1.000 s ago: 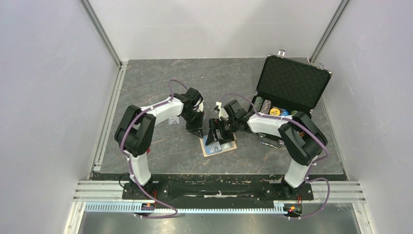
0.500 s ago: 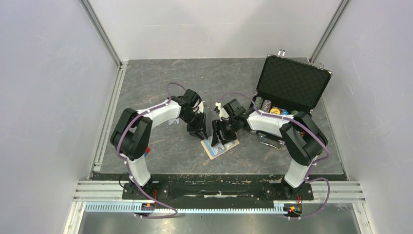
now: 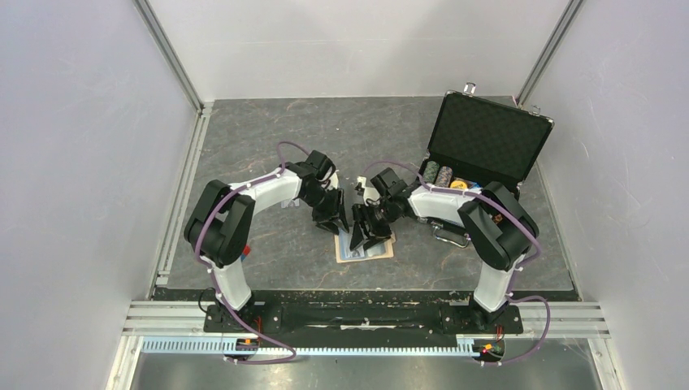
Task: Put the credit cards into the card holder
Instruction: Insert the credit card into the card holder, then turn over the card slot in the card holder.
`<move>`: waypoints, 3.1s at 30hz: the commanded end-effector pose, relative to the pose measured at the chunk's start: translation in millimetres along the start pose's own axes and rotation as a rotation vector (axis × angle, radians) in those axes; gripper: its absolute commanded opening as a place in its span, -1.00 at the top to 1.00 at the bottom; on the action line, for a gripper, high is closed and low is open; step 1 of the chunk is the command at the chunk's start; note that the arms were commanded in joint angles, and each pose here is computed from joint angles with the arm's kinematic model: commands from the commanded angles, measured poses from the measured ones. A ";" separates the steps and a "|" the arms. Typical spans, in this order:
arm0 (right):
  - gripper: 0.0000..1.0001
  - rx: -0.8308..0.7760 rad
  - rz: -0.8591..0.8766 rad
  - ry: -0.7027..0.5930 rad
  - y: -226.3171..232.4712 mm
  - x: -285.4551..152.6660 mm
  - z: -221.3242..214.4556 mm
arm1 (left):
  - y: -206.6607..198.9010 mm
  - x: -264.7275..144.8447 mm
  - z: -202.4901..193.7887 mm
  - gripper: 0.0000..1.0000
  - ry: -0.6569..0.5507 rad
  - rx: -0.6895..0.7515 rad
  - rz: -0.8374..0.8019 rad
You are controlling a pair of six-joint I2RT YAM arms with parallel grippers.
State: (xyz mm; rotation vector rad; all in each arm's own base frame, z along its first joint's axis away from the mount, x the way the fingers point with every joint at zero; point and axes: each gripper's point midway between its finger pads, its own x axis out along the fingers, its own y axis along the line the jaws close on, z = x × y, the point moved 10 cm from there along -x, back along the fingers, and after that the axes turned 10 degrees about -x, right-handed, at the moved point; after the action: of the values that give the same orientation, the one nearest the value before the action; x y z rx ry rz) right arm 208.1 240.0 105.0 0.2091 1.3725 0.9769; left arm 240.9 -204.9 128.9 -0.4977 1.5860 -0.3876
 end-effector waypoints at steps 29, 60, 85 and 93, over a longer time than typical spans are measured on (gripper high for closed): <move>0.27 -0.293 -0.156 0.007 -10.3 -49.6 31.8 | -19.3 11.9 2.3 0.07 -0.095 -0.232 -0.206; 0.87 -0.232 0.019 0.022 -35.0 -4.5 16.1 | -14.4 3.4 -13.5 0.07 -0.165 -0.176 0.046; 1.00 -0.200 -0.004 0.061 -43.4 2.3 7.7 | -22.9 9.2 -11.3 0.06 -0.168 -0.125 0.133; 1.00 -0.197 0.002 0.066 -43.9 3.0 6.3 | -20.7 22.5 -11.6 0.09 -0.136 -0.109 0.160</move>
State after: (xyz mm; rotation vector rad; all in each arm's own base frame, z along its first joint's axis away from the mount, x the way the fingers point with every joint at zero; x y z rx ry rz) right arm 237.4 220.5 86.5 0.0425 1.2968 1.1329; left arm 225.1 -229.5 120.2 -0.5219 1.5299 -0.1024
